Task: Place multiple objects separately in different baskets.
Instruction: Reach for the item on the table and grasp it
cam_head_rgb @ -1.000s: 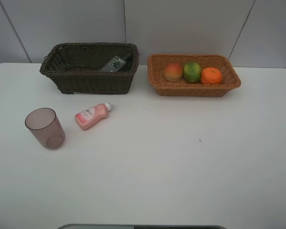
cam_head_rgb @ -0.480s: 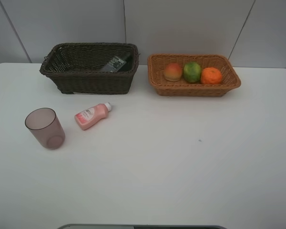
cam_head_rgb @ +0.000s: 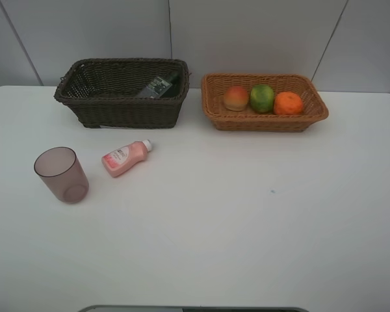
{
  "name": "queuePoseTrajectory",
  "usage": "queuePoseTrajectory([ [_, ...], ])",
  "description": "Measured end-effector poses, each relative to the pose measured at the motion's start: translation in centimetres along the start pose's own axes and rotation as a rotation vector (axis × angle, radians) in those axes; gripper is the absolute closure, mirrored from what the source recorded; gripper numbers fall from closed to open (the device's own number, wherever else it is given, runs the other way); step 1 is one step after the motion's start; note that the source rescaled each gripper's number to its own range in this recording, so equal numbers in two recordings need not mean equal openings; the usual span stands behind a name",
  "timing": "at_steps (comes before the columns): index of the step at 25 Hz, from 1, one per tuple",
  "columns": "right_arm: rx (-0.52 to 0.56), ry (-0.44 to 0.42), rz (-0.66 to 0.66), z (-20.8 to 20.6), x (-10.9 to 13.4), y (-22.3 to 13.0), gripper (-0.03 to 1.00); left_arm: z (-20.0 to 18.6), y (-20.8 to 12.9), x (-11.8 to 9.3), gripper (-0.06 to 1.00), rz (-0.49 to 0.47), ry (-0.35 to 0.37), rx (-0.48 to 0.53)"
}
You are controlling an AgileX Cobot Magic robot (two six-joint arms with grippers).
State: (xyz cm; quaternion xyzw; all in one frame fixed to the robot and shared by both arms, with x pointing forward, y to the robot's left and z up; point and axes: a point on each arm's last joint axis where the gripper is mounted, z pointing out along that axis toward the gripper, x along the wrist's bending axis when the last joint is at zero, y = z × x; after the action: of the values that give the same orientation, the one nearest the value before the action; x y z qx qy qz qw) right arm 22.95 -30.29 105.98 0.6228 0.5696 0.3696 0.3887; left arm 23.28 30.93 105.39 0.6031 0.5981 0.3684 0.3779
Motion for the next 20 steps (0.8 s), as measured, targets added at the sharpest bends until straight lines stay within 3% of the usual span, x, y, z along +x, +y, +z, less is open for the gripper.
queuePoseTrajectory([
  [16,0.000,0.000,0.000,0.0,0.0,0.0,-0.03,-0.2,1.0,-0.3,0.02,-0.017,-0.032,-0.020],
  [20,0.000,0.000,0.000,0.0,0.0,0.0,-0.03,1.5,3.7,-0.6,0.02,0.021,-0.031,0.075],
])
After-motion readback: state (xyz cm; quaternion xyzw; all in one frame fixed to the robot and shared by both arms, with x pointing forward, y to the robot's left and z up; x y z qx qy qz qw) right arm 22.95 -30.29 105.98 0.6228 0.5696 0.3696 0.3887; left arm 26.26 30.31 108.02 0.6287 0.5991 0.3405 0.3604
